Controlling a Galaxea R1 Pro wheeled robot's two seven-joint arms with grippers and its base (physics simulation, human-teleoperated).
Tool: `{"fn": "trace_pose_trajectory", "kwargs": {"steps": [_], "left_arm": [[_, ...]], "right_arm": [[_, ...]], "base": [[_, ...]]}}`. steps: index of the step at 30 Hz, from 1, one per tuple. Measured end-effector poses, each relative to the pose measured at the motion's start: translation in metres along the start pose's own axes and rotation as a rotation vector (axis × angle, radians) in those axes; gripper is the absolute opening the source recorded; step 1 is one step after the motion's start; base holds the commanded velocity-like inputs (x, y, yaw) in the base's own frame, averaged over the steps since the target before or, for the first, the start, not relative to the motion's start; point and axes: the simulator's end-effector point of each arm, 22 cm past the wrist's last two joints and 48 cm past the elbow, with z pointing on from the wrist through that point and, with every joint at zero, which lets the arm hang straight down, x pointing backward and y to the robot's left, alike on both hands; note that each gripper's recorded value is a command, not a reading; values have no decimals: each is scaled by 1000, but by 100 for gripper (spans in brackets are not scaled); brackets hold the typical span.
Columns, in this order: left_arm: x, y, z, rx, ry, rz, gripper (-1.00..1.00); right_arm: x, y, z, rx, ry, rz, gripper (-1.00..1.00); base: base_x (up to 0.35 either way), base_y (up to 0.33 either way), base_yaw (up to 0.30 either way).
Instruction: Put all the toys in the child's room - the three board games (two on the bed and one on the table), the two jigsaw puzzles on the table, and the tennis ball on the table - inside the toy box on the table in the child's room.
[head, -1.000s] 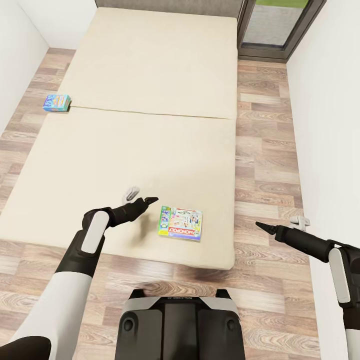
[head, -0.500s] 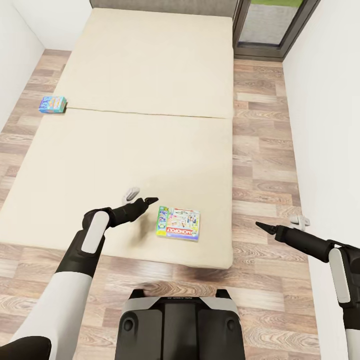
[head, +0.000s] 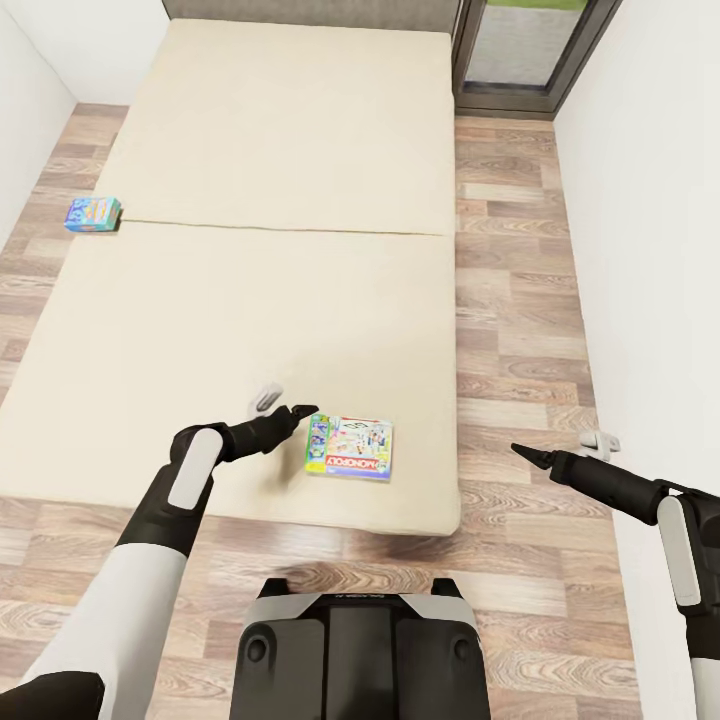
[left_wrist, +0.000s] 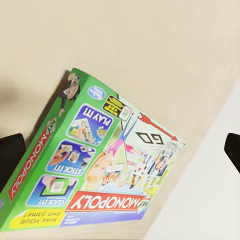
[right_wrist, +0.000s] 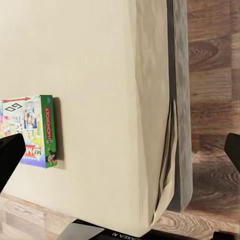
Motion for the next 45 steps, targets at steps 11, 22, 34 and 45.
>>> {"fn": "trace_pose_trajectory", "kwargs": {"steps": [11,22,34,45], "left_arm": [[9,9,4,-16,23,-17,100],[17,17,8,-28,42,-32,100],[19,19,9,-32,47,-36,100],[26,25,11,-42,62,-47,100]], "right_arm": [[0,0,0,0,0,0,100],[0,0,0,0,0,0,100],[0,0,0,0,0,0,100],[0,0,0,-1,0,0,100]], "base": [[0,0,-11],[0,0,-2],[0,0,-3],[0,0,-161]]}}
